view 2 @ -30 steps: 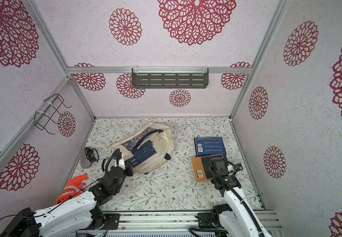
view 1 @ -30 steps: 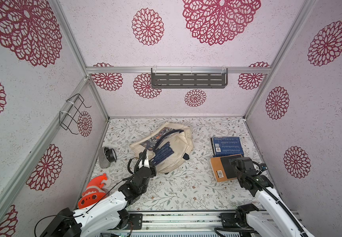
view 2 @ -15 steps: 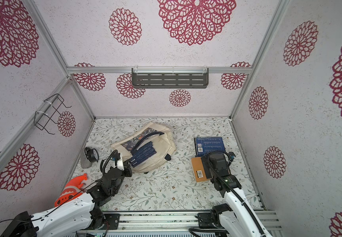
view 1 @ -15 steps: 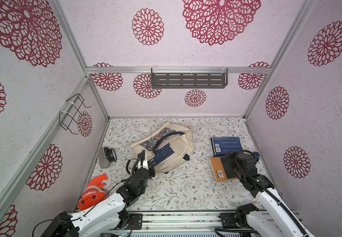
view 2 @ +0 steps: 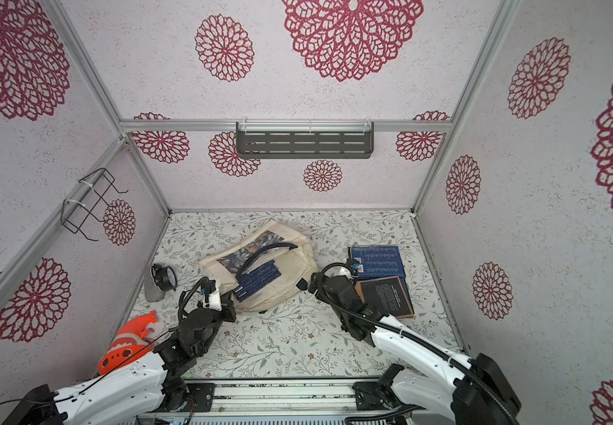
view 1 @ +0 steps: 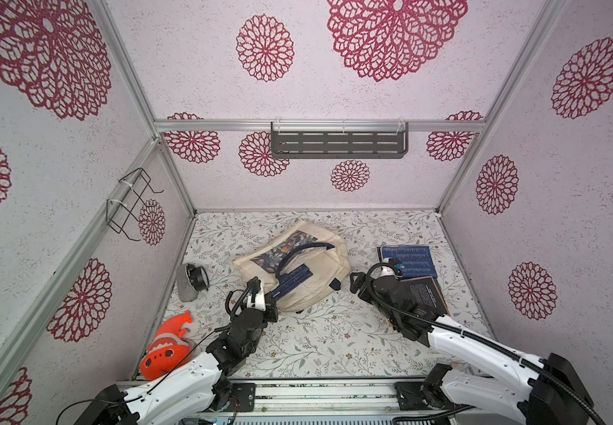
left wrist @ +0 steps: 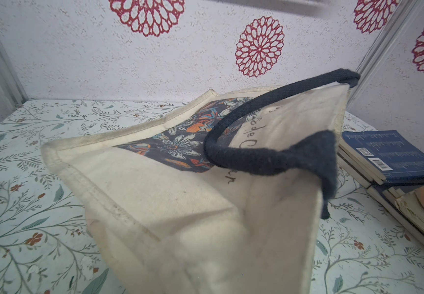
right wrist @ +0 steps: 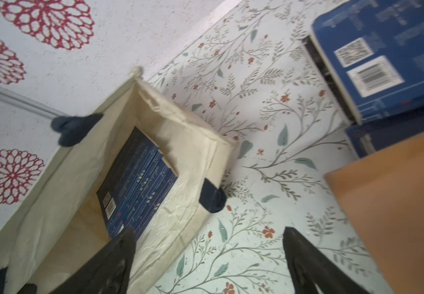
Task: Take out the books from the canvas bag
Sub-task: Pick up the book from the canvas bag.
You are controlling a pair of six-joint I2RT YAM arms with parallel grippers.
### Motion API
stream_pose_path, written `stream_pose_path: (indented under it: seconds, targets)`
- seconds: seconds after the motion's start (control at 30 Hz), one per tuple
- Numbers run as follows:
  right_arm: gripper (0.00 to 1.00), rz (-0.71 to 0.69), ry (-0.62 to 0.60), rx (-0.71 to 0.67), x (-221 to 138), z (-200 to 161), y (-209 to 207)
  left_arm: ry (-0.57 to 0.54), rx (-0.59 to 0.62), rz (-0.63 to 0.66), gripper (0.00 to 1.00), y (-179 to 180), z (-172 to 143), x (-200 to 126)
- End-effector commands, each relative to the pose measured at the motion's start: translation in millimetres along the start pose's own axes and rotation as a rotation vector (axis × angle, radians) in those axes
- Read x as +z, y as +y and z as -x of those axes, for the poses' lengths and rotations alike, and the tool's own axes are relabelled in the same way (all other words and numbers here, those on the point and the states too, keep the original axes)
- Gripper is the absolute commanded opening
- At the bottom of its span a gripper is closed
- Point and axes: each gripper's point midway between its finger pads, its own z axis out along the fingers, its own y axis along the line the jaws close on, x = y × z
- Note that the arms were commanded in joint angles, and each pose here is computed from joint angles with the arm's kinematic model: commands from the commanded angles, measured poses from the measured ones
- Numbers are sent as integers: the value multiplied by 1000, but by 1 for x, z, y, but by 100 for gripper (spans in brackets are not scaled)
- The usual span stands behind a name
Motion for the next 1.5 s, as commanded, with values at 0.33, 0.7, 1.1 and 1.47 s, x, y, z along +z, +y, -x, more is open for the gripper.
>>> stream_pose_path:
  seconds: [0.33, 0.7, 1.1, 1.47]
  targets:
    - [87, 139, 38, 15, 55, -64, 90, -107, -27, -119, 0, -25, 29, -10]
    - [76, 163, 125, 43, 96, -109, 109, -110, -17, -129, 0, -28, 29, -11]
    - [72, 154, 178, 82, 124, -137, 111, -108, -4, -157, 0, -35, 29, -11]
    - [71, 135, 170, 182, 135, -147, 99, -118, 2, -197, 0, -42, 30, -15]
